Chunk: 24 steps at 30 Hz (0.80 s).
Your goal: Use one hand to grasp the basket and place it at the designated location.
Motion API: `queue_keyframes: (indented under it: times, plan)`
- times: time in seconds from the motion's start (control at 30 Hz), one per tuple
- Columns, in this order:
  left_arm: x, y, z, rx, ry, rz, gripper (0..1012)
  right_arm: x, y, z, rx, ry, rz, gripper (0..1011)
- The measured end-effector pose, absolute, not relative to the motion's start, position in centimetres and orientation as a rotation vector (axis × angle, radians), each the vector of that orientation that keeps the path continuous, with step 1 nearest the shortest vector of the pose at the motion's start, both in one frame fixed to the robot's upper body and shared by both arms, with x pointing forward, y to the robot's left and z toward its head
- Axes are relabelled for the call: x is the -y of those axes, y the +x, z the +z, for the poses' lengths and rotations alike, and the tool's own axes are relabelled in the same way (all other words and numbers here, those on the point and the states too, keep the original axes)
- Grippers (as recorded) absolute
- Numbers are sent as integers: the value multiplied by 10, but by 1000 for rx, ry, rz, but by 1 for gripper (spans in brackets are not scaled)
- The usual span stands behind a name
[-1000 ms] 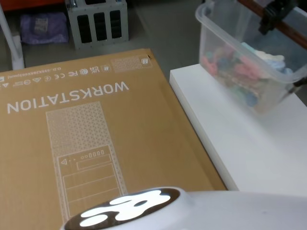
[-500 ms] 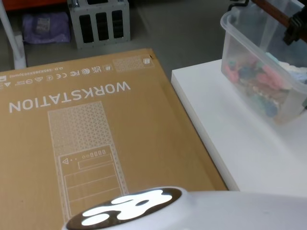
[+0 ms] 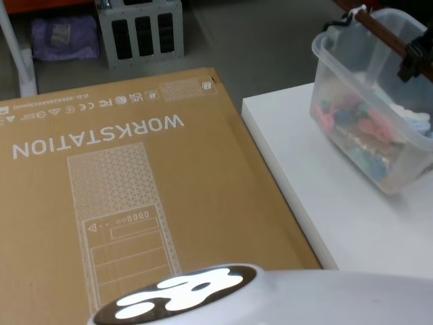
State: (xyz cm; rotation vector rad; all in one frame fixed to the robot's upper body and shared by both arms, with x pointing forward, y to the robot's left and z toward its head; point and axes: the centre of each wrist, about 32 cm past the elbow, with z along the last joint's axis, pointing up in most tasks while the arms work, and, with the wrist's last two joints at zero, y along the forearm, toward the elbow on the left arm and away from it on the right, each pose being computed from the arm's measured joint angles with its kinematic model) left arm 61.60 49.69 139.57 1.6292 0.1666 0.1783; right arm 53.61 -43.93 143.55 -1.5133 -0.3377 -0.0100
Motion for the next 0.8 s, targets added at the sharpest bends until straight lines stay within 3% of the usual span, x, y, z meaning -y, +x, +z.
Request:
queue_keyframes:
  times: [0.8]
  plan:
    - [-497, 616, 1396, -167, 1629, 178, 0, 446, 524, 1408, 210, -1523, -111, 235]
